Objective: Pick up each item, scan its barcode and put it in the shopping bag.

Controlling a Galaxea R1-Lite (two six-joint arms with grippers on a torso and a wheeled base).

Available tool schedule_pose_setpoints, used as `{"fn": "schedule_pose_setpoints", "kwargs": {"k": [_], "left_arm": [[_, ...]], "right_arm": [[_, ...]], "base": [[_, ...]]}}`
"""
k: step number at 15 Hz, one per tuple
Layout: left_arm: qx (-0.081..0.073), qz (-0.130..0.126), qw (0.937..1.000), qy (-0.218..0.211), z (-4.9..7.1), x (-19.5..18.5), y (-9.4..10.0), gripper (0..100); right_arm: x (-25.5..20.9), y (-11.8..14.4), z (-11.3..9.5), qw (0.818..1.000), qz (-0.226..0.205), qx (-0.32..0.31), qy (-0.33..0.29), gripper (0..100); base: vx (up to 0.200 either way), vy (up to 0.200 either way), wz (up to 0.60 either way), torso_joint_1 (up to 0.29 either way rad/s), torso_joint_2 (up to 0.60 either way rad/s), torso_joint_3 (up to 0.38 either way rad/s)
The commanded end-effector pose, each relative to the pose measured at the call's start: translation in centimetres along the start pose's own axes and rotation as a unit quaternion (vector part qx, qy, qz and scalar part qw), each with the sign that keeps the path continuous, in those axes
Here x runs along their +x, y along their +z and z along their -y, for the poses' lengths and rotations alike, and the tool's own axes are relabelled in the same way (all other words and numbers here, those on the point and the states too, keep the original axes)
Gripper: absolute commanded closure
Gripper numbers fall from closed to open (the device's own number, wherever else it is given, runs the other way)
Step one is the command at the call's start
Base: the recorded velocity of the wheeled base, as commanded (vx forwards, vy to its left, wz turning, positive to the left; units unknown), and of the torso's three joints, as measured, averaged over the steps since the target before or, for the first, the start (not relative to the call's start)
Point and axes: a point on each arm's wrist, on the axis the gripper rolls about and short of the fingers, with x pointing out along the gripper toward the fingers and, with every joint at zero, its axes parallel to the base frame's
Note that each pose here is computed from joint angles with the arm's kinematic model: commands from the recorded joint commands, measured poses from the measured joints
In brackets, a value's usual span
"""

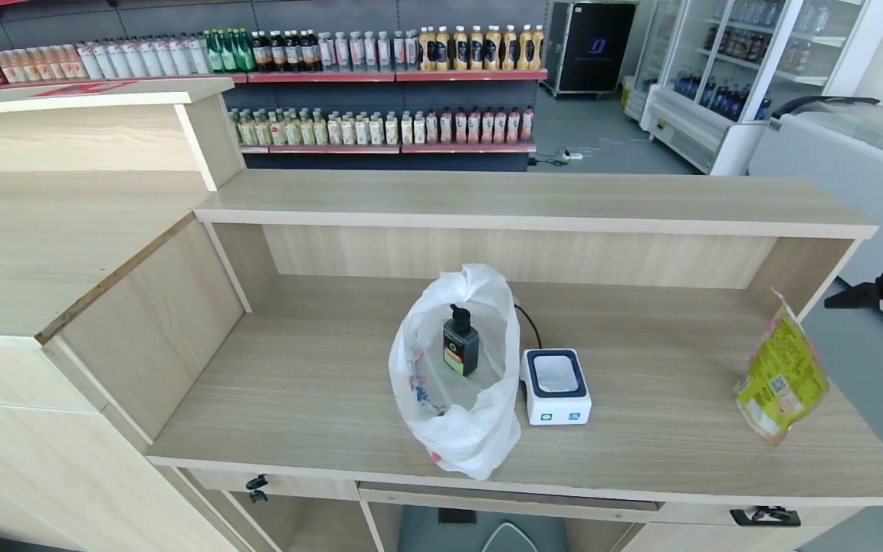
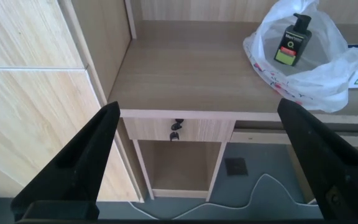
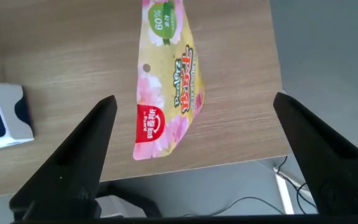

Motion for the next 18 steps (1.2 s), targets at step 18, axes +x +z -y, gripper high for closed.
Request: {"fn": "schedule_pose_setpoints", "kwargs": {"k": [18], "left_arm": [[0.0, 0.0, 1.0, 0.0, 0.0, 0.0, 0.0, 0]], "right_arm": [[12.0, -3.2, -2.2, 0.994, -0.012, -0.035, 0.104, 0]], "base": [[0.0, 0.0, 0.0, 0.0, 0.0, 0.0]]}}
